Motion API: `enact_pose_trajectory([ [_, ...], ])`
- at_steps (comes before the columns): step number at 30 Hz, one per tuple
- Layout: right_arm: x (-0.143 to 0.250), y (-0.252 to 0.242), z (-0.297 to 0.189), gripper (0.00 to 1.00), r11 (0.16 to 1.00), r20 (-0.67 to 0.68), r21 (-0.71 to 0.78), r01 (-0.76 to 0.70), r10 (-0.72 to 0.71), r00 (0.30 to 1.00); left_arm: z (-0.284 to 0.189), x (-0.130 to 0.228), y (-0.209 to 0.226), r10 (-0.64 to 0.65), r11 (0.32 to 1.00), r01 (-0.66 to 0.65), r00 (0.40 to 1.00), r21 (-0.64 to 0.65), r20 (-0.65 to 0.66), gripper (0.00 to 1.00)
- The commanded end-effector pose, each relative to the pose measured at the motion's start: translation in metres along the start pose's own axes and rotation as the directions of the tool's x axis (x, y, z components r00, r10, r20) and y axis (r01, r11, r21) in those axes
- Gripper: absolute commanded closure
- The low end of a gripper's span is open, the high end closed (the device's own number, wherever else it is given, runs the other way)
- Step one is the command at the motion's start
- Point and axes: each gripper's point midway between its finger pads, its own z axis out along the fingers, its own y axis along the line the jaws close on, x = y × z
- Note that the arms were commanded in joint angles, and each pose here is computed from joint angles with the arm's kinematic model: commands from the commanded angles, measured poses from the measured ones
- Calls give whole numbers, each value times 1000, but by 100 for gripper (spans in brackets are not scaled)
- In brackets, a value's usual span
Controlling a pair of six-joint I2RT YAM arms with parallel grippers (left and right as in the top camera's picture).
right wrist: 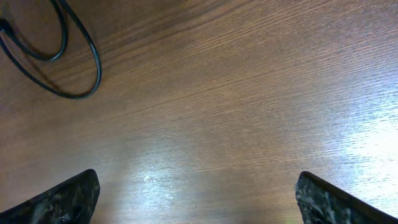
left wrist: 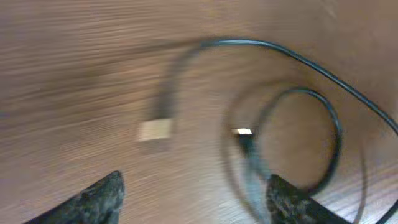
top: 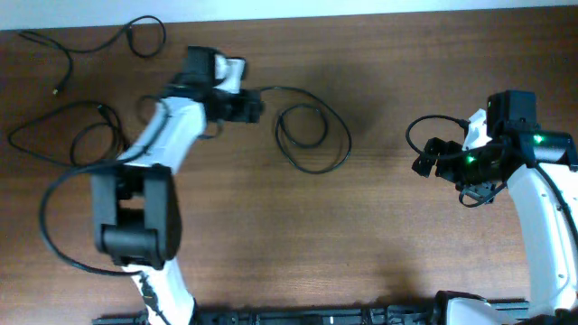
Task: Untangle cables
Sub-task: 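Reach the left gripper to the remaining coil and grasp a cable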
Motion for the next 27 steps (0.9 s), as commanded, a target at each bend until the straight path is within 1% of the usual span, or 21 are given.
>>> enact_pose_trajectory([
  [1, 0, -4, 1, 1, 1000, 0, 14, -11, 11, 1000, 3, -6, -30, 119, 987, -117, 993, -109, 11, 29],
  [2, 0, -4, 1, 2, 1000, 0, 14, -11, 11, 1000, 9, -2, -40, 140, 984, -139, 990, -108, -2, 29],
  [3, 0, -4, 1, 2, 1000, 0, 14, -11, 11, 1000, 15, 3, -48, 156, 982, -157, 988, -108, -19, 35],
  [4, 0, -4, 1, 2, 1000, 0, 14, -11, 11, 1000, 23, 10, -51, 142, 983, -146, 989, -115, -39, 41],
  [5, 0, -4, 1, 1, 1000, 0, 14, -11, 11, 1000, 31, 18, -55, 108, 987, -114, 992, -111, -62, 41],
  [6, 0, -4, 1, 1, 1000, 0, 14, -11, 11, 1000, 36, 25, -58, 96, 989, -105, 992, -108, -81, 36],
  [8, 0, -4, 1, 2, 1000, 0, 14, -11, 11, 1000, 48, 37, -63, 106, 987, -119, 987, -104, -118, 34],
  [10, 0, -4, 1, 2, 1000, 0, 14, -11, 11, 1000, 52, 40, -58, 113, 980, -131, 985, -147, -128, 35],
  [12, 0, -4, 1, 1, 1000, 0, 14, -11, 11, 1000, 56, 46, -45, 115, 964, -147, 982, -222, -149, 33],
  [13, 0, -4, 1, 1, 1000, 0, 14, -11, 11, 1000, 59, 52, -43, 98, 965, -135, 981, -226, -168, 37],
  [16, 0, -4, 1, 2, 1000, 0, 14, -11, 11, 1000, 63, 60, -41, 28, 968, -72, 983, -241, -181, 39],
  [19, 0, -4, 1, 2, 1000, 0, 14, -11, 11, 1000, 64, 62, -40, 27, 968, -72, 982, -242, -186, 44],
  [21, 0, -4, 1, 2, 1000, 0, 14, -11, 11, 1000, 67, 66, -36, 24, 963, -75, 980, -257, -199, 49],
  [24, 0, -4, 1, 2, 1000, 0, 14, -11, 11, 1000, 62, 77, -6, -3, 909, -94, 973, -407, -232, 51],
  [27, 0, -4, 1, 1, 1000, 0, 14, -11, 11, 1000, 60, 81, -4, -9, 906, -96, 969, -411, -247, 69],
])
